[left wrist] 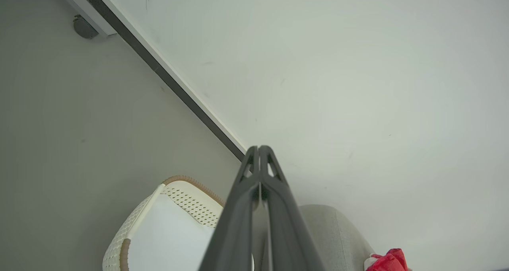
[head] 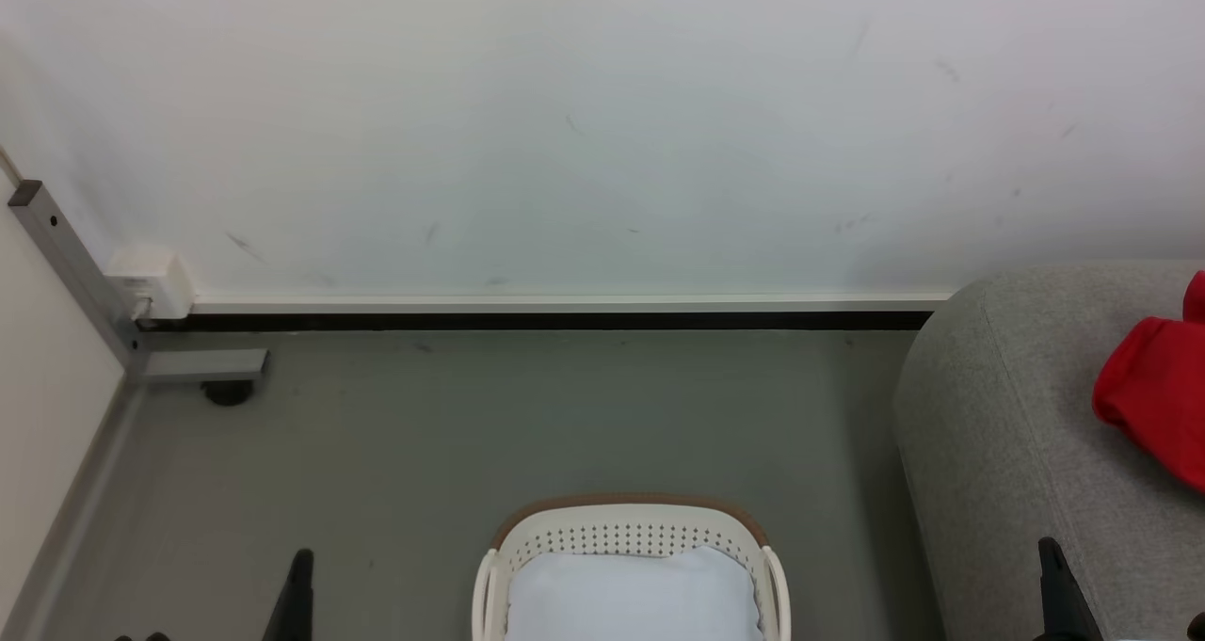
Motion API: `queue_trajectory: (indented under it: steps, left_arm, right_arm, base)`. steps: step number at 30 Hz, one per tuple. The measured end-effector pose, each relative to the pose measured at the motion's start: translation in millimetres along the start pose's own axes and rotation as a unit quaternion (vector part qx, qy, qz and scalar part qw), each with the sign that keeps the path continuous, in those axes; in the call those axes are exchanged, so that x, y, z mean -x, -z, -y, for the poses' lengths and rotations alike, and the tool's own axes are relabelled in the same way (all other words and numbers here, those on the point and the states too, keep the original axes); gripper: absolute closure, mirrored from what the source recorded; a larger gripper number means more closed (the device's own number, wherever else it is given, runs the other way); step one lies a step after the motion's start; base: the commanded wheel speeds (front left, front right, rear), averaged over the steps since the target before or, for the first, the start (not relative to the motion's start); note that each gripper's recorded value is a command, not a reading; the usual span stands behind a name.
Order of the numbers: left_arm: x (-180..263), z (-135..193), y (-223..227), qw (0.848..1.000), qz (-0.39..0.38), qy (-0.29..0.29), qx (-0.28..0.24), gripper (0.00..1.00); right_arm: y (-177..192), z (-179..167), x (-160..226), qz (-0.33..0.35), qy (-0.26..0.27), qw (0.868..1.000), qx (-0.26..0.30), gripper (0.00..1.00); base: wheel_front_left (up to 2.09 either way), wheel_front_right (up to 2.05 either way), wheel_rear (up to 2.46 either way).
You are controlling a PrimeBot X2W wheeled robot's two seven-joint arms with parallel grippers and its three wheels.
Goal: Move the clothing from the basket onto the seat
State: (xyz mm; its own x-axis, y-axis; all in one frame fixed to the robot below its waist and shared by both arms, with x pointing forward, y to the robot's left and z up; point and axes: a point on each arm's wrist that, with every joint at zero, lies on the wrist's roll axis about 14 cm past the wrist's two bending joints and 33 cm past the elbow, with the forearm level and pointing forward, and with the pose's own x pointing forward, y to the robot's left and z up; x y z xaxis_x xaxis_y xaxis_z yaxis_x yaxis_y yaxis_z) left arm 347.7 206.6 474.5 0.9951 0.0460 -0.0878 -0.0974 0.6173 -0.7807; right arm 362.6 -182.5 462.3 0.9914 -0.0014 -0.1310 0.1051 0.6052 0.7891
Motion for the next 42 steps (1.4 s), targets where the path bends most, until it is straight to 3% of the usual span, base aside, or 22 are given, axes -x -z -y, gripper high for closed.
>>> queue_trajectory:
  steps: [18, 42]
  left_arm:
    - [-11, 7, -4, 0.995, 0.0, 0.006, 0.099, 1.0]
    - [-23, 17, -9, 0.978, -0.002, 0.02, 0.207, 1.0]
  right_arm:
    - [-12, -7, -7, 0.008, -0.01, 0.995, -0.098, 1.0]
    - [-24, -16, -13, 0.013, -0.029, 0.978, -0.205, 1.0]
  base:
    - [0.0, 0.0, 0.0]
    - [0.0, 0.0, 0.0]
